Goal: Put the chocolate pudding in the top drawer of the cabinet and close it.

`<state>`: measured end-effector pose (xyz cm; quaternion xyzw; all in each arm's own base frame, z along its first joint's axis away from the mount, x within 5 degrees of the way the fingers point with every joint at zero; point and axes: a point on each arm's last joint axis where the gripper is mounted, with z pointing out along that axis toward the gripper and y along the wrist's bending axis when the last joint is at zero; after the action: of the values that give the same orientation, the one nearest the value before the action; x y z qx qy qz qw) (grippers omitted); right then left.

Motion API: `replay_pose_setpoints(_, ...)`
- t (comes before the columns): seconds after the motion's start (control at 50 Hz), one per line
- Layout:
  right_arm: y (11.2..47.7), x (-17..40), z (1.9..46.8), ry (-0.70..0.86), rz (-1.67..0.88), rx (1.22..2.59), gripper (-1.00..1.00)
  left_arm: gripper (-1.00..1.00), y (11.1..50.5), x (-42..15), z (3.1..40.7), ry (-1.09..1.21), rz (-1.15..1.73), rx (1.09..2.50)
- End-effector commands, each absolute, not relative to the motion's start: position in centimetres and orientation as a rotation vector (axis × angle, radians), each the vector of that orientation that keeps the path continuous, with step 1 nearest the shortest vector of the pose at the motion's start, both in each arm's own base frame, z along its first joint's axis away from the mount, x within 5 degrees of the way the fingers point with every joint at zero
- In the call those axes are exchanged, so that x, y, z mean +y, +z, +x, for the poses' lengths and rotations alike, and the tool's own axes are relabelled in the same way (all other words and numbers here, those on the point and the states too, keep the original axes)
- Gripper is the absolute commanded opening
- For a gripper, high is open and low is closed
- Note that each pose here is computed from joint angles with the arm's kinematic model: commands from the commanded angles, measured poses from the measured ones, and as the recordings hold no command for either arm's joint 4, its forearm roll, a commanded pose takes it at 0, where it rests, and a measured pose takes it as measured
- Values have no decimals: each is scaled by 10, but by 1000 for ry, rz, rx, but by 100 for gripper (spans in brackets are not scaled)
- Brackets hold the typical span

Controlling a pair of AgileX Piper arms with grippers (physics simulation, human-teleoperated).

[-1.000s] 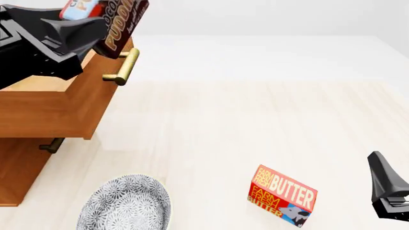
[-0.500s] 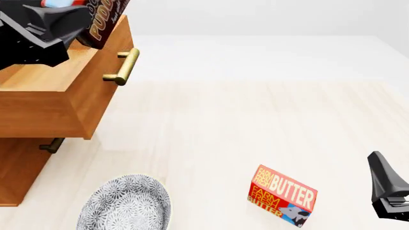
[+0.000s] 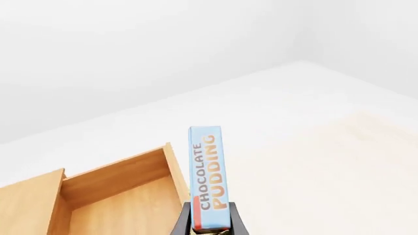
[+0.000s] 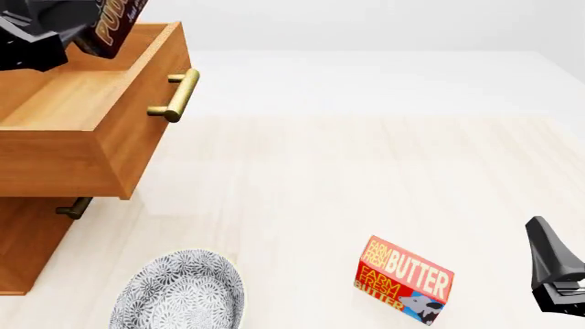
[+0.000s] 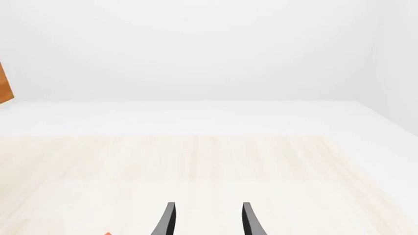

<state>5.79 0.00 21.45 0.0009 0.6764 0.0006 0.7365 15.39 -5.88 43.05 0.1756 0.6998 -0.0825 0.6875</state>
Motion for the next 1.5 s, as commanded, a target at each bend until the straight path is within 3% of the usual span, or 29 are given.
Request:
replay_pose_setpoints(0.02, 214, 0, 58, 1, 1, 1485, 100, -100, 435, -48, 154, -116, 368, 1583)
replay_pose_setpoints(0.86, 214, 0, 58, 1, 3, 1486, 100, -100, 416, -23, 167, -10, 227, 1711)
replay_pose_setpoints(1.5, 214, 0, 58, 1, 3, 1486, 100, -100, 409, -12, 207, 34, 148, 1794)
